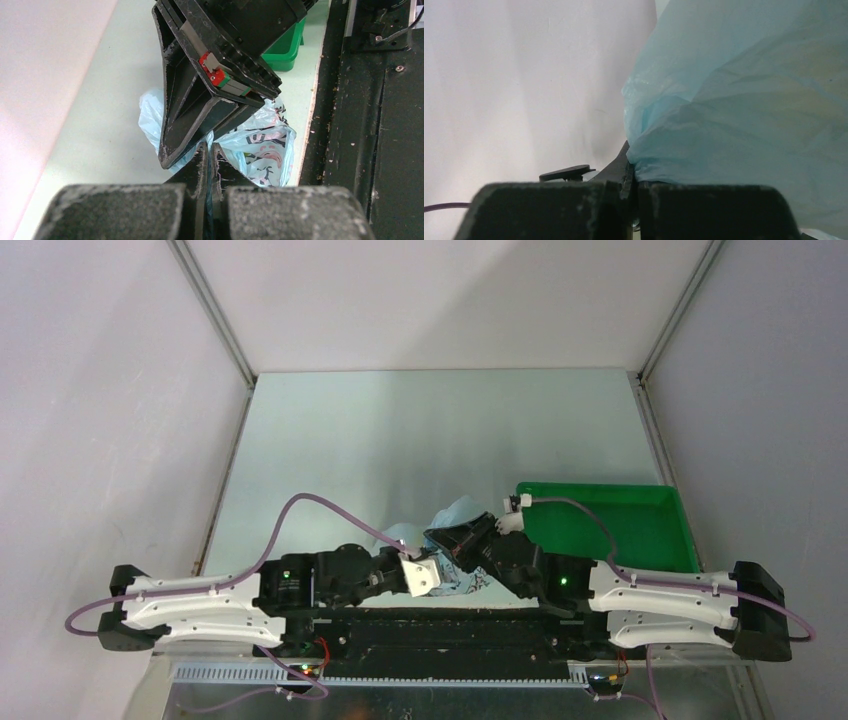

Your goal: Place the fake fruits into the plastic bag and tie a complex knot

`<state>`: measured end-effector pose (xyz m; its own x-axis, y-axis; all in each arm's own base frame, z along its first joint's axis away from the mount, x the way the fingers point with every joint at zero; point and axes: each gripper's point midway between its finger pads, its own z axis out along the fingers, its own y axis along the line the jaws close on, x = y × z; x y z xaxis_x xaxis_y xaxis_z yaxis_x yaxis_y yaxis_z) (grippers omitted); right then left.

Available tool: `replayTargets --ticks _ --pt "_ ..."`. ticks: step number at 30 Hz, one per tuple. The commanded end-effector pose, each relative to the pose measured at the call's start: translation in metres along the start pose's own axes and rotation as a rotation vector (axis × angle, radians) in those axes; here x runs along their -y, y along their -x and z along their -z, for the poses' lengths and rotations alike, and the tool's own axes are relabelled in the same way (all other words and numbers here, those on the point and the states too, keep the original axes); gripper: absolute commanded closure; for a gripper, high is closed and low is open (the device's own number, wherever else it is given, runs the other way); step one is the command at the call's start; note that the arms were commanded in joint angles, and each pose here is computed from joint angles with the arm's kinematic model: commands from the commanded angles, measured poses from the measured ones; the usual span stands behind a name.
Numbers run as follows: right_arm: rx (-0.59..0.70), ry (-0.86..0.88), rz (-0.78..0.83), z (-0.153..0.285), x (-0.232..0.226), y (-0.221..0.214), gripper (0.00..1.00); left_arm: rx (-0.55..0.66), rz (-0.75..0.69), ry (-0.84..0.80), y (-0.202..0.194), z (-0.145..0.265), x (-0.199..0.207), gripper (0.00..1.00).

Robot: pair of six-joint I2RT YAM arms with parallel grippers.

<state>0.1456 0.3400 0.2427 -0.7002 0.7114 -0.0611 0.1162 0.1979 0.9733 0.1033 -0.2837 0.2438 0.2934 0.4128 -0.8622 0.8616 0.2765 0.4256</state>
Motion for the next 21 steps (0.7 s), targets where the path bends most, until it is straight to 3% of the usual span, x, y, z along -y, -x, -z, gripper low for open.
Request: replayTargets --ticks 1,2,4,6,10,15,21 --pt "0.015 0.103 0.005 0.001 -0.035 0.006 1.00 0.001 0.013 -0.031 0.009 0.003 0.004 0.85" --pt "0.017 0.106 0.013 0.002 -0.036 0.007 1.00 0.000 0.026 -0.014 0.015 0.005 -0.002 0.73" --pt "0.020 0.113 0.060 0.002 -0.037 0.009 1.00 -0.029 0.071 0.011 0.020 0.011 -0.010 0.28" --pt "0.018 0.130 0.126 0.002 -0.039 0.011 1.00 -0.052 0.138 0.013 0.024 0.021 -0.014 0.12" --pt "-0.032 0.177 0.273 0.001 -0.041 0.004 1.00 -0.037 0.341 -0.039 0.043 0.044 -0.020 0.01" --pt "-0.095 0.354 0.398 0.004 -0.054 -0.010 1.00 0.052 0.715 -0.068 0.065 0.053 -0.038 0.01" --pt "-0.133 0.481 0.500 0.009 -0.056 -0.023 1.00 0.113 0.987 -0.053 0.064 0.041 -0.053 0.01"
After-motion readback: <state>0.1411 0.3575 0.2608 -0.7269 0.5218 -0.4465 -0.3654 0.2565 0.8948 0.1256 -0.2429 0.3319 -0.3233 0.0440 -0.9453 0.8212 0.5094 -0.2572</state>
